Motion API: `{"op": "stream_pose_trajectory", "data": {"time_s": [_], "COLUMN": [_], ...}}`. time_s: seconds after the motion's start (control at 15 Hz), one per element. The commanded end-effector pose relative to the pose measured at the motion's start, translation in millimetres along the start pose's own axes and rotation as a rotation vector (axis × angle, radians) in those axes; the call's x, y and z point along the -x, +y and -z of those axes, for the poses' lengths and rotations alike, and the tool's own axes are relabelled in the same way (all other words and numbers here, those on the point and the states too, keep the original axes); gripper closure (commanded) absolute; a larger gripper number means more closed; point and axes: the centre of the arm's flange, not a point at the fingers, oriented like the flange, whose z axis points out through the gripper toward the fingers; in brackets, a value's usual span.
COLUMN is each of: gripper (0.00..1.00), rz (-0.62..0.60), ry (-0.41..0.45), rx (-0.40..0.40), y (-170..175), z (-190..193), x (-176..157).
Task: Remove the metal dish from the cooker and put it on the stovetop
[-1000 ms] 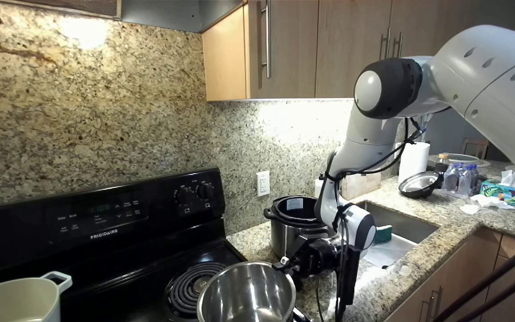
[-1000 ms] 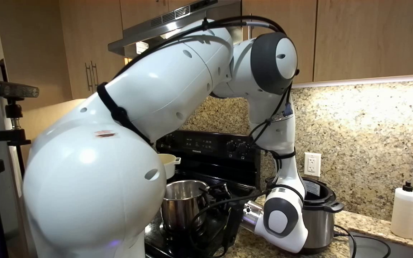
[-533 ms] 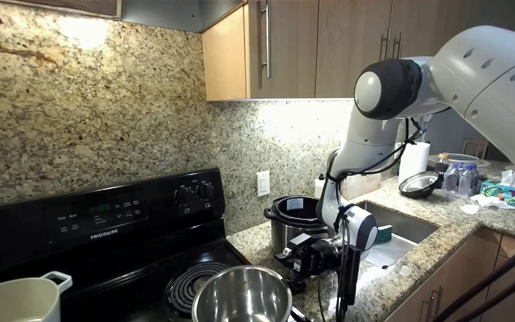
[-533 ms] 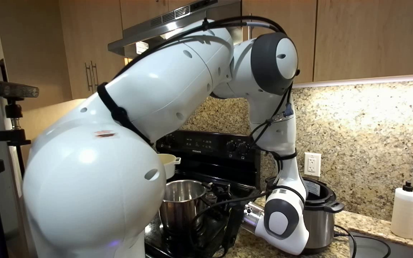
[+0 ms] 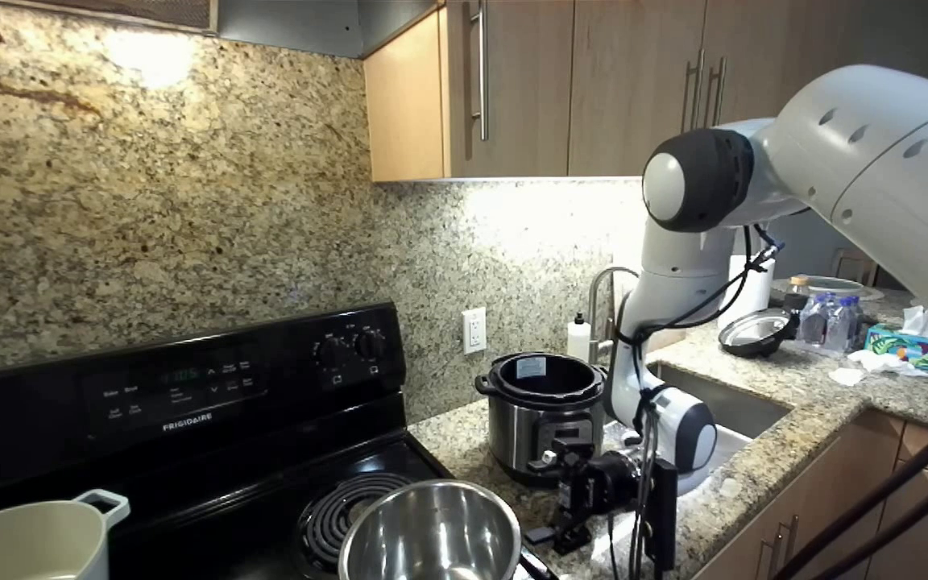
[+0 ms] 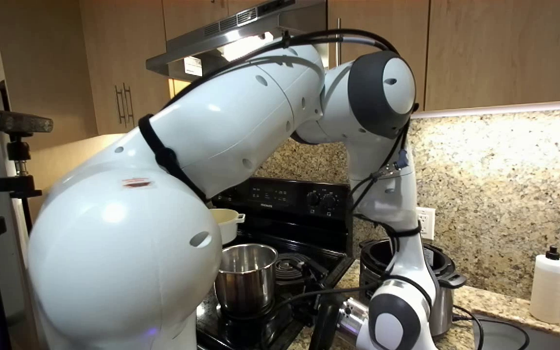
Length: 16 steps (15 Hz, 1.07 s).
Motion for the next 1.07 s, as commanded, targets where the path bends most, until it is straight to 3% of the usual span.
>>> {"op": "stream_pose_trajectory", "data": {"time_s": [0.0,0.2,0.4,1.0], "gripper": [0.00,0.00,0.00,0.00], "rz": [-0.072,-0.072,-0.032,0.142], "ry": [0.175,0.286,0.335,0.326], "rx": [-0.060,-0.103,-0.120,-0.010], "y": [31,35,18,-45], "z": [38,59,68,61], "x": [27,44,52,61]}}
